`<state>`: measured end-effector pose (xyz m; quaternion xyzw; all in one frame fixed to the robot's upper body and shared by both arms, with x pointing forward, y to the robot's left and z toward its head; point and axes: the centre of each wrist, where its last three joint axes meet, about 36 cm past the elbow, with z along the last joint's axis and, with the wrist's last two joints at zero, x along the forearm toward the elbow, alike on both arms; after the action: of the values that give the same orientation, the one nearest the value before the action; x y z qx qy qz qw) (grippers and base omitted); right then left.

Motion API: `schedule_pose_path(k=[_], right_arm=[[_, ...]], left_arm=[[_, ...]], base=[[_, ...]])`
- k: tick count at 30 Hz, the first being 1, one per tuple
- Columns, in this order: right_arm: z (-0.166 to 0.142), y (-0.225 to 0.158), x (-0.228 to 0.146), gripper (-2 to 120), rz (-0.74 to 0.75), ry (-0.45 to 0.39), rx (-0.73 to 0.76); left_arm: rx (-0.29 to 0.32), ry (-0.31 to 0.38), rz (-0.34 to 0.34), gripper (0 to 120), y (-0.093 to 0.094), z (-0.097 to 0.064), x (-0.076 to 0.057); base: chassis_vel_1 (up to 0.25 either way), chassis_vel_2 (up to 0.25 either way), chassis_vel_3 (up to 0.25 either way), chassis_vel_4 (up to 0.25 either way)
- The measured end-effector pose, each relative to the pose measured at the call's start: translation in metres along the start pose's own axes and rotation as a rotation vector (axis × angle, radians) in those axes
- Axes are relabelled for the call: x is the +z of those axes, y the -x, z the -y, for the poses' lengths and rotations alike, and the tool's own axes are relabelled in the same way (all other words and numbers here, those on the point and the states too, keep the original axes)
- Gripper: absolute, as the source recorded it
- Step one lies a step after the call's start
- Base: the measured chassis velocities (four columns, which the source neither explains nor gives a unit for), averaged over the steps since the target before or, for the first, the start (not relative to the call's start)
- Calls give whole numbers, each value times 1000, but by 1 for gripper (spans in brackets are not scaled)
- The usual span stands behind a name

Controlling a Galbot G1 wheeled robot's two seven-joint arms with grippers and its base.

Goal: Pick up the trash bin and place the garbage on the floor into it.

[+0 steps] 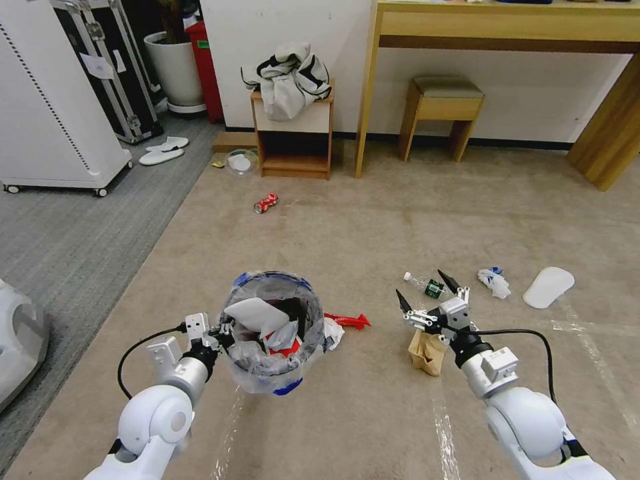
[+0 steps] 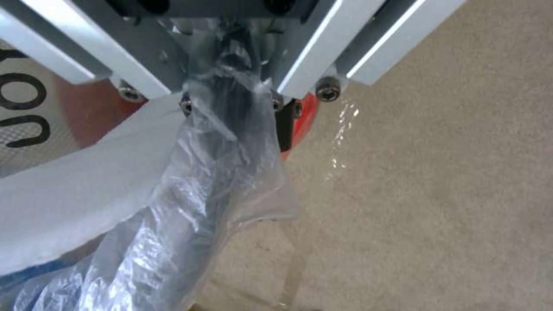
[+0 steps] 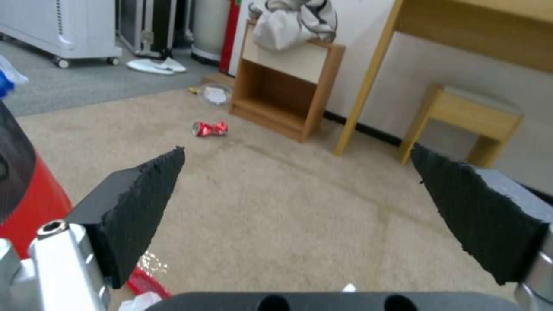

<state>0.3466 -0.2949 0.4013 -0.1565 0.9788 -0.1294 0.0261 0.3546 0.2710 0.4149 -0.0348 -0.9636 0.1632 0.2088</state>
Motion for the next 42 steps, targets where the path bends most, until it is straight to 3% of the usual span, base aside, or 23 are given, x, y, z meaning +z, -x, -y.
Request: schedule_pose_path(k=[13, 29, 39, 42], right_arm=[[5, 39, 25, 100, -155, 162, 25], [15, 77, 39, 100, -334, 230, 1], [26, 79, 40, 100, -554, 318, 10], [27, 83, 43, 100, -641, 383, 19]], left_arm=[[5, 5, 5, 1, 2, -2, -4], [17, 4, -2, 1, 11, -5, -3], [21, 7, -11, 1, 14, -8, 1], [21, 9, -15, 1, 15, -9, 3]], base=[[0, 0, 0, 0], [0, 0, 0, 0], [0, 0, 0, 0], [0, 0, 0, 0]])
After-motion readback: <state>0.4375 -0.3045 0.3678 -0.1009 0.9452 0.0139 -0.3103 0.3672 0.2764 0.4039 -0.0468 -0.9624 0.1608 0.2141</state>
